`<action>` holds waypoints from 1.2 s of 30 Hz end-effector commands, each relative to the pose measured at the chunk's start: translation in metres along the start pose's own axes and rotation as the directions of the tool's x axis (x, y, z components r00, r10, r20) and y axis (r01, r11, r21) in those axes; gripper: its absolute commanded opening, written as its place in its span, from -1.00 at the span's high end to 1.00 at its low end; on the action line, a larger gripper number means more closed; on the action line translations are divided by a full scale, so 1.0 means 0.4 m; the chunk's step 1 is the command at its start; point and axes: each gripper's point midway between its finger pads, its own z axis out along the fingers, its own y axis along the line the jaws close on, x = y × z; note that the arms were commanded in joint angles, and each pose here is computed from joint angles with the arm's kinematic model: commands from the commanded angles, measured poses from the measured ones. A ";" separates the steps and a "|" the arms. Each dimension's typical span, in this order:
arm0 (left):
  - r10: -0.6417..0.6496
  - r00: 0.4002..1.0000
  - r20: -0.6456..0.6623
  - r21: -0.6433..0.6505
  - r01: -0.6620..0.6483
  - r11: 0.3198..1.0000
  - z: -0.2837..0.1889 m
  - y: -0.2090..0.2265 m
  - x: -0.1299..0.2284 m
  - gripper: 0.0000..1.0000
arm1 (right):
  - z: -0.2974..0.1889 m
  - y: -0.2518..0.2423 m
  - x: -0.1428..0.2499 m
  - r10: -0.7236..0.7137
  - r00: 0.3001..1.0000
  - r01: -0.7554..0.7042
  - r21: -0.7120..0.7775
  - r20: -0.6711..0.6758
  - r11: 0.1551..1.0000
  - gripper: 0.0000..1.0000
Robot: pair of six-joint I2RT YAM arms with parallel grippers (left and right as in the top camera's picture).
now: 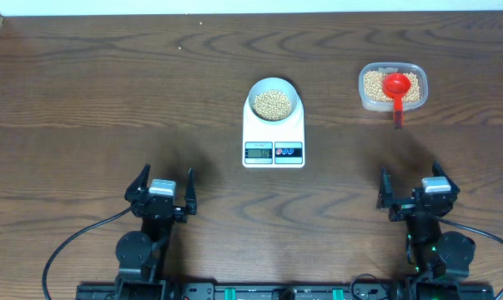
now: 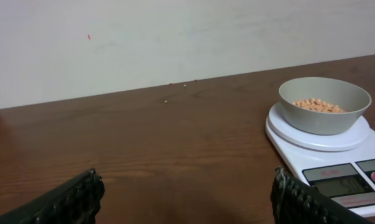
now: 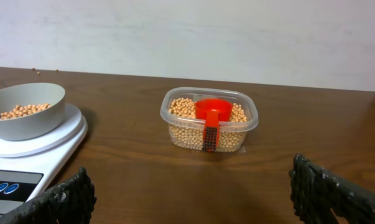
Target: Scoop item into bowl and weigh 50g on scale
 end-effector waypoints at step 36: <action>-0.050 0.998 -0.047 -0.002 0.049 0.999 0.000 -0.001 0.034 -0.76 | 0.000 0.000 0.001 -0.014 1.000 0.014 0.003 0.003 1.000 -0.98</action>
